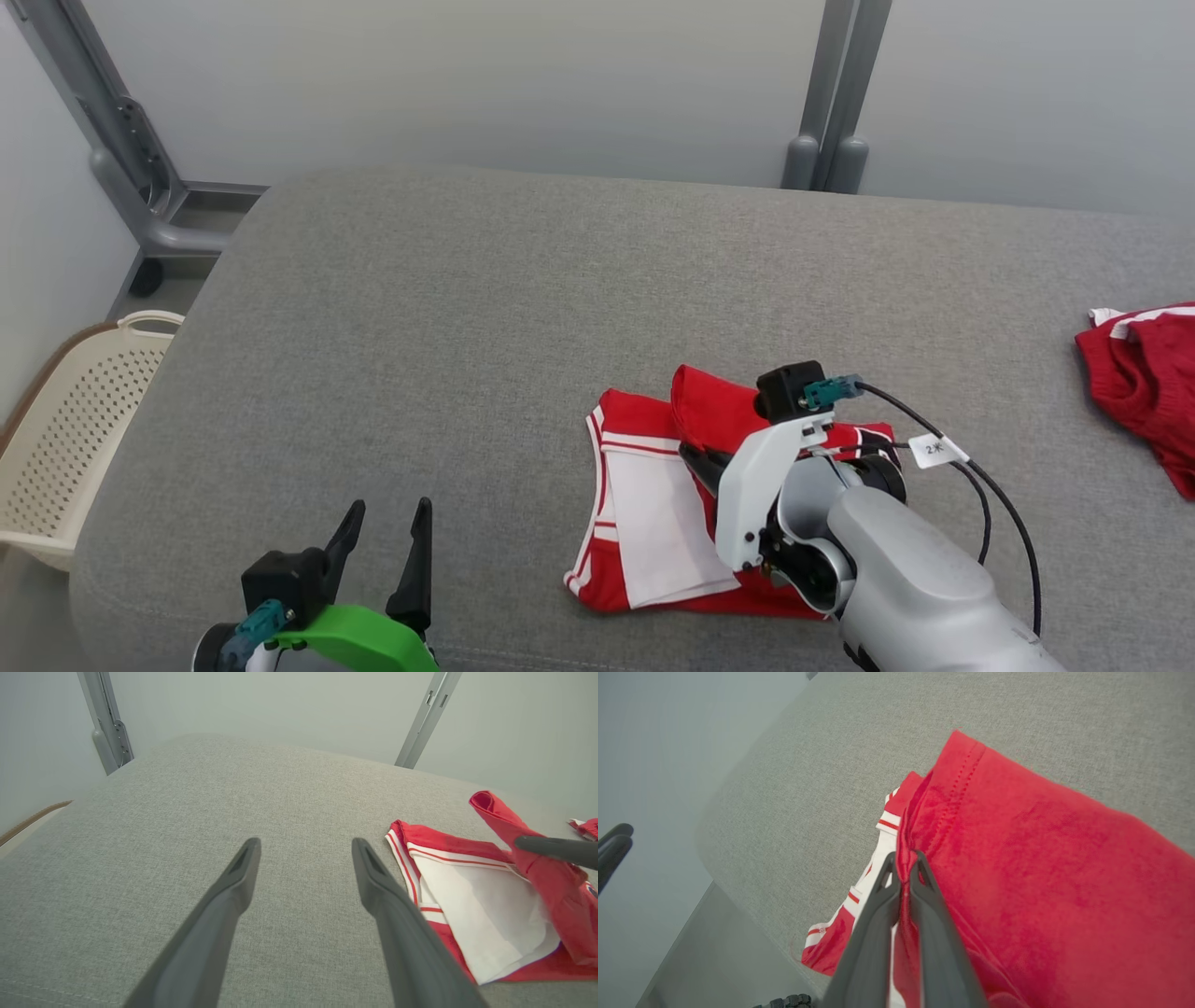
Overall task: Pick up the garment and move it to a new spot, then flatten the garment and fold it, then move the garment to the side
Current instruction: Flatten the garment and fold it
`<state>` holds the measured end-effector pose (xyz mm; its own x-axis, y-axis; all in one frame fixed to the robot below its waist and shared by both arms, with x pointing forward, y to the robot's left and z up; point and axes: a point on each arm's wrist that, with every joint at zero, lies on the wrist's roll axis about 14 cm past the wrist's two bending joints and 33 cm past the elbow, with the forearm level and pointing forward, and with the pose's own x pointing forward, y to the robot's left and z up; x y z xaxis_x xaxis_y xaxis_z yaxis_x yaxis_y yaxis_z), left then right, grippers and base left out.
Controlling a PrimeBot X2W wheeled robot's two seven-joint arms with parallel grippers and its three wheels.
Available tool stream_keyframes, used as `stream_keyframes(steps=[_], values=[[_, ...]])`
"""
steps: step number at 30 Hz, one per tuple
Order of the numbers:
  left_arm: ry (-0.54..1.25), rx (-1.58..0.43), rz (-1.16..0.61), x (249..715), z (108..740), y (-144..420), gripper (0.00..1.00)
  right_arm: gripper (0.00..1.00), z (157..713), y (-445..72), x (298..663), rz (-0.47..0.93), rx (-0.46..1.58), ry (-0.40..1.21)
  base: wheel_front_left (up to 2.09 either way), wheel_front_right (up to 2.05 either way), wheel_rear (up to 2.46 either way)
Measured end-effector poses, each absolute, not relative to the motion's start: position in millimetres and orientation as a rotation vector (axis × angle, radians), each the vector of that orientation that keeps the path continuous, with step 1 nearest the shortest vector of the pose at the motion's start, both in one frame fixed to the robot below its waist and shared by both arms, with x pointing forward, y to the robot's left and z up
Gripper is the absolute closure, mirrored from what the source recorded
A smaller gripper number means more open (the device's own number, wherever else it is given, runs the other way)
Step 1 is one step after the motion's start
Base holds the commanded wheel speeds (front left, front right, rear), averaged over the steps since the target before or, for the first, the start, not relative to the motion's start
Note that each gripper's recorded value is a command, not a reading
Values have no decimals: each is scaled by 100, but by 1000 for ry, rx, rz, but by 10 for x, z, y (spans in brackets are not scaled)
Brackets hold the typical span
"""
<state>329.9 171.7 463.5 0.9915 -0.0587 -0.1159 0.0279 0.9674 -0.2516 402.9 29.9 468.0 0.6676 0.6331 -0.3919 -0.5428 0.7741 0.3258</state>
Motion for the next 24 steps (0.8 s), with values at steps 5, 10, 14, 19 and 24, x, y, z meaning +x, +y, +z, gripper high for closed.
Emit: stream_keyframes(steps=[5,10,14,19,24], values=[[129,-253,-31,3275,4610,1752,0,100,4654,426,4029,707,146,522,0,0,0],[128,-254,-20,3270,4609,1782,0,100,4631,573,4002,752,139,547,0,0,0],[132,-259,-17,3263,4595,1774,0,100,4599,634,3996,771,120,565,0,0,0],[137,-261,-9,3247,4576,1799,0,97,4531,666,3992,778,103,583,0,0,0],[136,-259,1,3249,4571,1833,0,0,4551,736,3988,795,122,565,0,0,0]])
